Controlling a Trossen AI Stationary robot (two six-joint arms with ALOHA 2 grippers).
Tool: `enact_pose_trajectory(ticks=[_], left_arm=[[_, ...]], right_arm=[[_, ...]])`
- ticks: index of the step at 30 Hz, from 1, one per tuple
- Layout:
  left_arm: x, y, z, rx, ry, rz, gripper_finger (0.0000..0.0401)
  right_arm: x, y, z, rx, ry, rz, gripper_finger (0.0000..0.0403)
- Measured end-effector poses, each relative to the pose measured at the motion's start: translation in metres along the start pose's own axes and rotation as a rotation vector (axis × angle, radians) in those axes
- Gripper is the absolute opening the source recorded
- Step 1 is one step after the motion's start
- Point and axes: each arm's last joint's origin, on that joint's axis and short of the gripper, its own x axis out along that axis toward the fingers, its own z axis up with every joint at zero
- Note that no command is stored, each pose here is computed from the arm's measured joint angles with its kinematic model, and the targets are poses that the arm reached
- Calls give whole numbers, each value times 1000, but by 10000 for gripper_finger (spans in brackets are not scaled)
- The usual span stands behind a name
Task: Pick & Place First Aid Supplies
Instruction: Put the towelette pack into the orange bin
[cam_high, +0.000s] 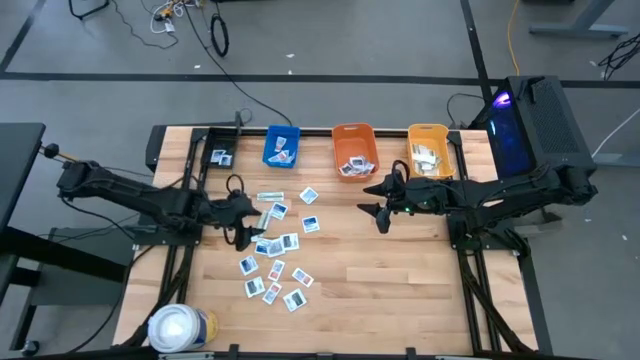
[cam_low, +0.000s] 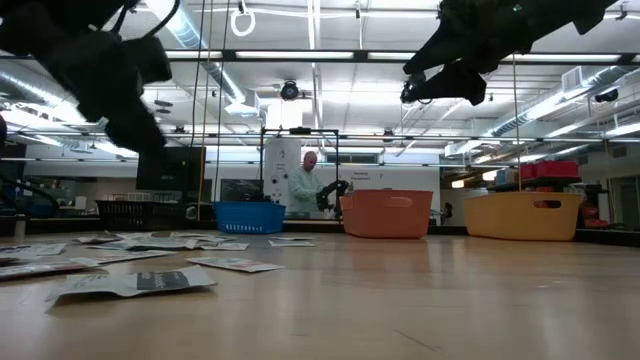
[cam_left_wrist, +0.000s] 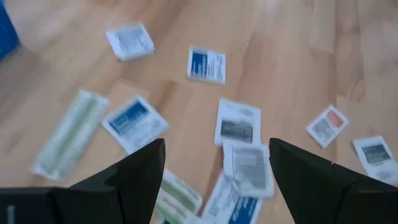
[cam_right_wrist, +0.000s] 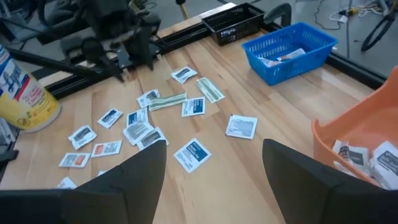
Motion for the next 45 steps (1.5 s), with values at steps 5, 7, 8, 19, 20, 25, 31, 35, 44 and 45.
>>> enact_pose_trajectory(ticks=[5, 7, 8, 19, 20, 25, 31, 35, 44, 45], left_arm=[[5, -4, -14, 20, 8, -76, 293], [5, -6, -17, 29, 8, -91, 293], [5, -6, -19, 36, 5, -98, 293], [6, -14, -28, 85, -37, -180, 293], [6, -17, -27, 104, -54, -198, 293], [5, -25, -26, 184, -66, -217, 293], [14, -38, -18, 226, -3, -176, 293], [28, -45, -15, 247, 46, -110, 293], [51, -57, -17, 240, 149, -95, 293], [52, -59, -15, 239, 157, -105, 293]], right_arm=[[0, 0, 0, 19, 1, -9, 267], [2, 0, -1, 16, 7, -11, 267], [3, 0, -2, 15, 13, -13, 267], [24, 2, -12, 3, 57, -13, 267], [26, 4, -12, 2, 45, 0, 267], [35, 9, -10, -22, 3, 72, 267], [42, 10, -12, -30, 4, 78, 267], [42, 10, -12, -32, 3, 76, 267], [42, 10, -12, -86, -2, 77, 267], [42, 10, -12, -89, -2, 77, 267]])
